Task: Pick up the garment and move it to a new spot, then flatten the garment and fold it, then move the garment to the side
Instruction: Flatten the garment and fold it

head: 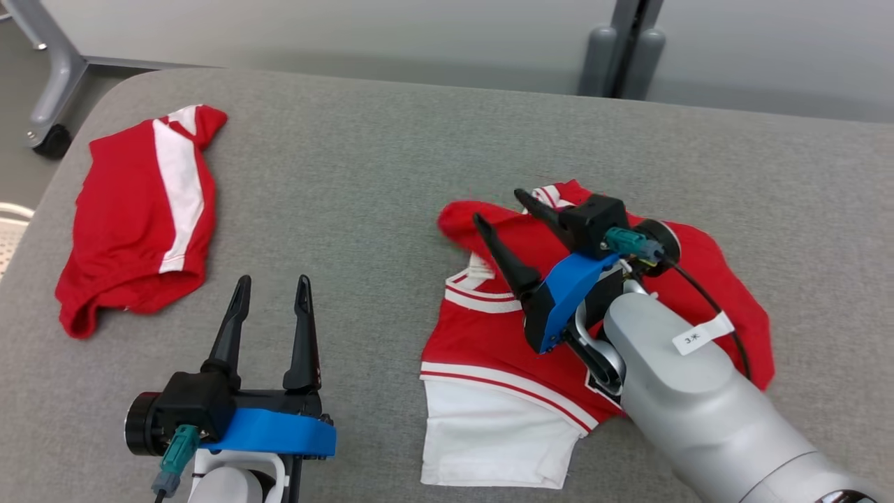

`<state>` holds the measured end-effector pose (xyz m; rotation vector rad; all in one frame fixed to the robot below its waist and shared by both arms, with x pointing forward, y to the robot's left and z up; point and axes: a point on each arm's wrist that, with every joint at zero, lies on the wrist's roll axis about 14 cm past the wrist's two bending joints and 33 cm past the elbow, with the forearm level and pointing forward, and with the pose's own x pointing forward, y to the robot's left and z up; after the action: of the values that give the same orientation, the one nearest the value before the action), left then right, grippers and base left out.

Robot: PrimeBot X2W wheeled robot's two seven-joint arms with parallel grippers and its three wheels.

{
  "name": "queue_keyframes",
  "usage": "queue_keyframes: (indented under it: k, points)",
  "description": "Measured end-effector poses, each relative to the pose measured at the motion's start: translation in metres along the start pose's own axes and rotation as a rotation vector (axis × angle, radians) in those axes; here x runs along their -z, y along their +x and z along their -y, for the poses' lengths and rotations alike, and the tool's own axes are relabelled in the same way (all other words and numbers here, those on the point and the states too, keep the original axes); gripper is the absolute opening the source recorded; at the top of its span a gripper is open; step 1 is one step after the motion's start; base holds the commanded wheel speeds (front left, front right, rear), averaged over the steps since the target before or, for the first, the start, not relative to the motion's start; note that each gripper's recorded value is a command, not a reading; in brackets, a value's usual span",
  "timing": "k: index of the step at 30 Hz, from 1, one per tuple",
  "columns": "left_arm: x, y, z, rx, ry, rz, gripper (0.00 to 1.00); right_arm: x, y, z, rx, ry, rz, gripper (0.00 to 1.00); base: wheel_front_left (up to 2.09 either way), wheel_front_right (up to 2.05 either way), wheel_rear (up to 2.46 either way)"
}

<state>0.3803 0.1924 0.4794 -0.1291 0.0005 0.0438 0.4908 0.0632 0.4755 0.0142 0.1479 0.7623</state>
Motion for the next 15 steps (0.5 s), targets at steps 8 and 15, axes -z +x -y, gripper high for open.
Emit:
queue_keyframes:
  k: [8, 15]
  points:
    - [-0.001, 0.005, 0.017, 0.056, 0.000, 0.007, 1.00, -0.027, -0.039, 0.063, 0.174, -0.001, 0.095, 1.00, 0.00, 0.00, 0.00]
    - [-0.005, 0.006, 0.027, 0.088, 0.006, 0.021, 1.00, -0.021, -0.117, 0.143, 0.425, -0.018, 0.107, 1.00, 0.00, 0.00, 0.00]
